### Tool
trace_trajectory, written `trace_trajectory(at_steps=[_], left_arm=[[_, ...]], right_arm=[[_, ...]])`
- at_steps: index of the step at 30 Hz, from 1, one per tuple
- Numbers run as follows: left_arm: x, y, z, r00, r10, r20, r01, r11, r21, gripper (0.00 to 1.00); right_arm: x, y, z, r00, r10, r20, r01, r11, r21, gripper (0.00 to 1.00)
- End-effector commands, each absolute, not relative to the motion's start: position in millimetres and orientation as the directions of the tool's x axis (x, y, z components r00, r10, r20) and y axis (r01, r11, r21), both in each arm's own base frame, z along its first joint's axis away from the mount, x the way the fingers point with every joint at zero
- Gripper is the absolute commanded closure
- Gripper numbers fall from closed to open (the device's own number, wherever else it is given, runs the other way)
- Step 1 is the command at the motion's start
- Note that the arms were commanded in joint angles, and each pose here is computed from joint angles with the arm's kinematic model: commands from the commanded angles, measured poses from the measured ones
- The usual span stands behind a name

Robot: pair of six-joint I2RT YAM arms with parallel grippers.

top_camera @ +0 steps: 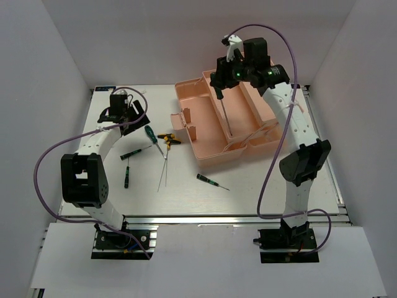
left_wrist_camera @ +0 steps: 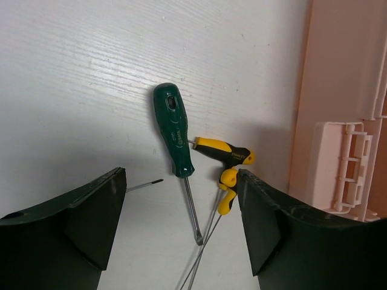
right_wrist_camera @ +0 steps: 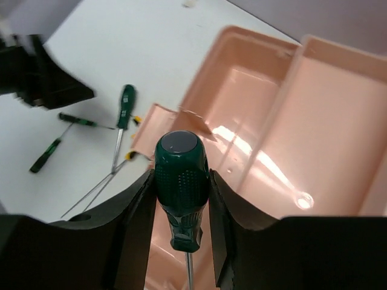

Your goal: Sort the tools into containers

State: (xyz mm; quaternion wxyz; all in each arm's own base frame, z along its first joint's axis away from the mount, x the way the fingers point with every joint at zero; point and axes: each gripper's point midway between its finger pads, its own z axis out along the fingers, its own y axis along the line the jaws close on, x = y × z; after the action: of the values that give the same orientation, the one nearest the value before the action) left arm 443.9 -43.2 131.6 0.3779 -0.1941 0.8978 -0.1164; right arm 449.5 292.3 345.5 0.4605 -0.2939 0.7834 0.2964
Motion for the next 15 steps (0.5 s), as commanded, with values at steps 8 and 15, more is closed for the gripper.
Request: trace_trajectory(at_steps=[8, 15], left_arm=[[457.4, -47.8, 129.7, -0.639, -0.412, -0.649, -0.211, 0.906, -0.367, 0.17], [466.0, -47.2, 119.7, -0.656, -0.413, -0.632, -0.227, 0.906, -0.357, 0.19]], right_arm=[[521.4, 236.9, 320.7, -0.424, -0.078, -0.902, -0.529, 0.83, 0.177, 1.0], [507.7, 246.8, 270.3, -0.502, -0.165, -0.849, -0.6, 0.774, 0.204, 0.52]])
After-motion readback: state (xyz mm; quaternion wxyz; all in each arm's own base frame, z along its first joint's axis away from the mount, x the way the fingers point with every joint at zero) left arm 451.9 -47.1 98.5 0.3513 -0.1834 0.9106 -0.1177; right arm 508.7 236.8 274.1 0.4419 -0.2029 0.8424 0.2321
